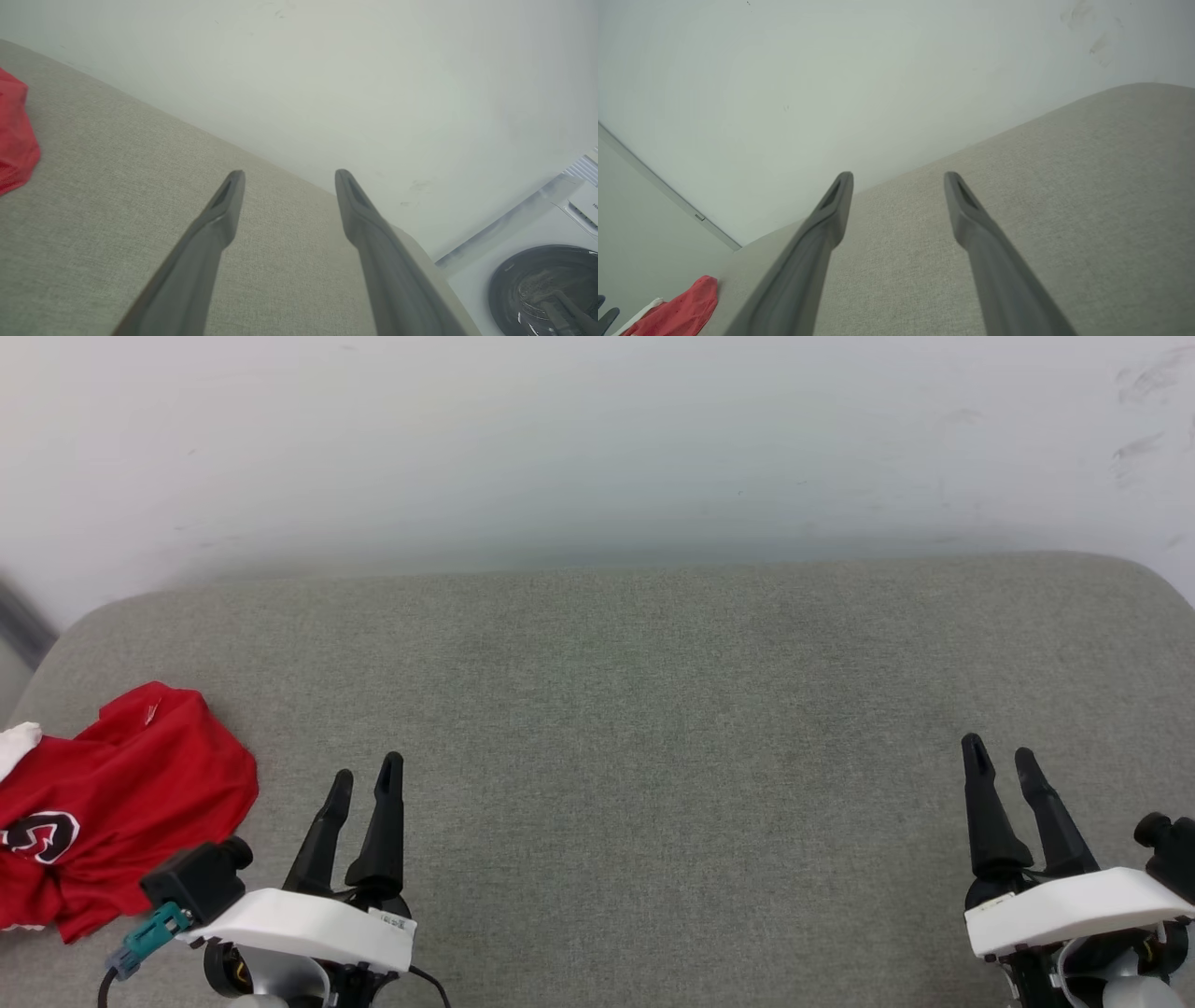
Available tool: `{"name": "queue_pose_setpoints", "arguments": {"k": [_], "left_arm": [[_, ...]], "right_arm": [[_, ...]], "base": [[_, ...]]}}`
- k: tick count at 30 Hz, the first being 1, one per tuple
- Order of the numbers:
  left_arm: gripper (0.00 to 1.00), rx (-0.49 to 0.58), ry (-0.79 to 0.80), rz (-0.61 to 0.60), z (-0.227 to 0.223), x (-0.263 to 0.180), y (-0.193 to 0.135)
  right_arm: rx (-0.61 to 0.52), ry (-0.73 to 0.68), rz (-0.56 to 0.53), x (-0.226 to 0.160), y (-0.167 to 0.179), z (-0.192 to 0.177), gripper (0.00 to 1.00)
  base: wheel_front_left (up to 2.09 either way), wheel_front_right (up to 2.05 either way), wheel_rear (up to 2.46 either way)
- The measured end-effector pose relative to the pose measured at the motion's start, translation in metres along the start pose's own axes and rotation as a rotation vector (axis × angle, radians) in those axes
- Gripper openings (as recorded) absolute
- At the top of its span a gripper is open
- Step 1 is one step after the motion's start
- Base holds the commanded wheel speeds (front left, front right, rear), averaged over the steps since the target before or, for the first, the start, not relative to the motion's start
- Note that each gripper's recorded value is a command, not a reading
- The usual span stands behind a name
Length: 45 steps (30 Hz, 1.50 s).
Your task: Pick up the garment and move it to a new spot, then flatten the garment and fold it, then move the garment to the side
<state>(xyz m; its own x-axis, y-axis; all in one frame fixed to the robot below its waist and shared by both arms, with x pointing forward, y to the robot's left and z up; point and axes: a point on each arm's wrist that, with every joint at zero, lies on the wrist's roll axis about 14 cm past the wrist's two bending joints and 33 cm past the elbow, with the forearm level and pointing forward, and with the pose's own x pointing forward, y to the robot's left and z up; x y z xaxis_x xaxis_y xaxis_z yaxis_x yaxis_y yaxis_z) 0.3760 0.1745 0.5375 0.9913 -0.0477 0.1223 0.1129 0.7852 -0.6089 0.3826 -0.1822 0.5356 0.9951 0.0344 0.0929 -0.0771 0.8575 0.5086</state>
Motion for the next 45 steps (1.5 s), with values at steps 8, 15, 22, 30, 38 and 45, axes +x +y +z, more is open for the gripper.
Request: {"name": "queue_pose_setpoints", "arguments": {"k": [8,15,22,30,38,45], "left_arm": [[1.00,0.142,0.010,-0.021,-0.003,0.000,-0.003],[1.00,0.257,0.038,-0.033,-0.011,-0.002,-0.001],[1.00,0.371,0.040,-0.043,-0.012,-0.002,-0.001],[1.00,0.453,0.035,-0.055,-0.013,-0.002,-0.002],[1.00,0.515,0.036,-0.064,-0.015,-0.002,-0.003],[1.00,0.557,0.031,-0.074,-0.016,-0.003,-0.003]], "right_arm": [[-0.161,0.011,0.019,-0.002,0.004,0.000,1.00],[-0.261,0.033,0.018,-0.003,0.003,-0.001,1.00],[-0.347,0.063,0.011,-0.006,0.000,-0.003,1.00],[-0.407,0.078,0.010,-0.008,0.000,-0.003,1.00],[-0.450,0.073,0.018,-0.007,0.003,-0.001,1.00],[-0.473,0.063,0.027,-0.007,0.006,0.001,1.00]], "base": [[0.00,0.00,0.00],[0.00,0.00,0.00],[0.00,0.00,0.00],[0.00,0.00,0.00],[0.00,0.00,0.00],[0.00,0.00,0.00]]}}
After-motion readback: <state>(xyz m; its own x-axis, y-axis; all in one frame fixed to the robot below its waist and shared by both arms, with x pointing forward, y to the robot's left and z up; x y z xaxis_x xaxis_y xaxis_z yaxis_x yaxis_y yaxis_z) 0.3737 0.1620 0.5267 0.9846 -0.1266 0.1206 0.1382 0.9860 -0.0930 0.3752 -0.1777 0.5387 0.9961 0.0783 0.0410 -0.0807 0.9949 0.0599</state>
